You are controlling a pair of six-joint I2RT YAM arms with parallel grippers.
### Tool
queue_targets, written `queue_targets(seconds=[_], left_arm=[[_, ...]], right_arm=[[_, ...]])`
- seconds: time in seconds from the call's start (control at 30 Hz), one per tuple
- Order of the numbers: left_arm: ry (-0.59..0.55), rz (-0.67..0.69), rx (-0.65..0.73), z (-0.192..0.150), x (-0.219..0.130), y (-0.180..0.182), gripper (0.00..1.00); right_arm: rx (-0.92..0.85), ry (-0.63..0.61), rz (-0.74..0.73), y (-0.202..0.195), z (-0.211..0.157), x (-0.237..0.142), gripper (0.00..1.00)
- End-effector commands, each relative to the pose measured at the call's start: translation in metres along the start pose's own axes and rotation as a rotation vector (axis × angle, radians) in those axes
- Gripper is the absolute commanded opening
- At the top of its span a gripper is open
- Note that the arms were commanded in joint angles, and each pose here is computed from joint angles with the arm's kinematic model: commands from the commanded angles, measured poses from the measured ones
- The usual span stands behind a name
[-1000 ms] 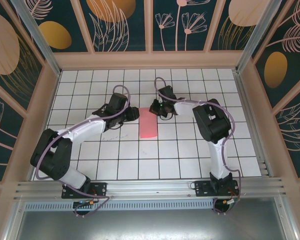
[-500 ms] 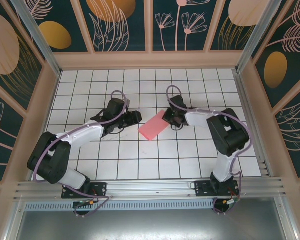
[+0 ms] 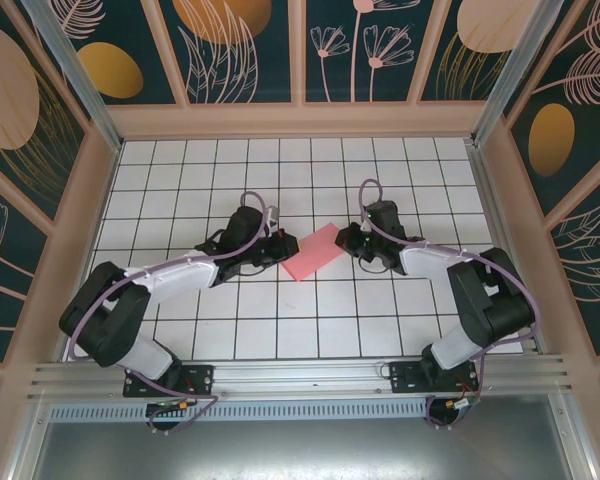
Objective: Fold a paper plane with a square sheet of paper (pick it up from the middle)
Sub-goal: First fold in half a square sheet of paper at the center of the table.
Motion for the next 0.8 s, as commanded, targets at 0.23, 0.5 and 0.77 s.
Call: queue_targets(seconds=[0.23, 0.5, 0.77], left_arm=[[0.067, 0.012, -0.022, -0.002, 0.042, -0.007, 0.0], [0.118, 0.042, -0.032, -0.007, 0.072, 0.001, 0.0], [0.149, 0.07, -0.05, -0.015, 0.083, 0.013, 0.0]], right_arm=[[-0.035, 0.113, 0.065, -0.005, -0.01, 0.021, 0.0], [-0.031, 0.161, 0.044, -0.013, -0.015, 0.031, 0.0], [-0.045, 0.19, 0.05, -0.012, -0.018, 0.034, 0.0]])
Point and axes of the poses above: each hand's point on the last joint's axis, 136 mm out from that joint toward the fingers, its own x axis out along the fingers, its own y axis along the line the jaws close on, z = x × y, the point moved 9 cm from there along -x, back along the fingers, and after that the axes turned 10 degrees about x, right-handed, at the moved point
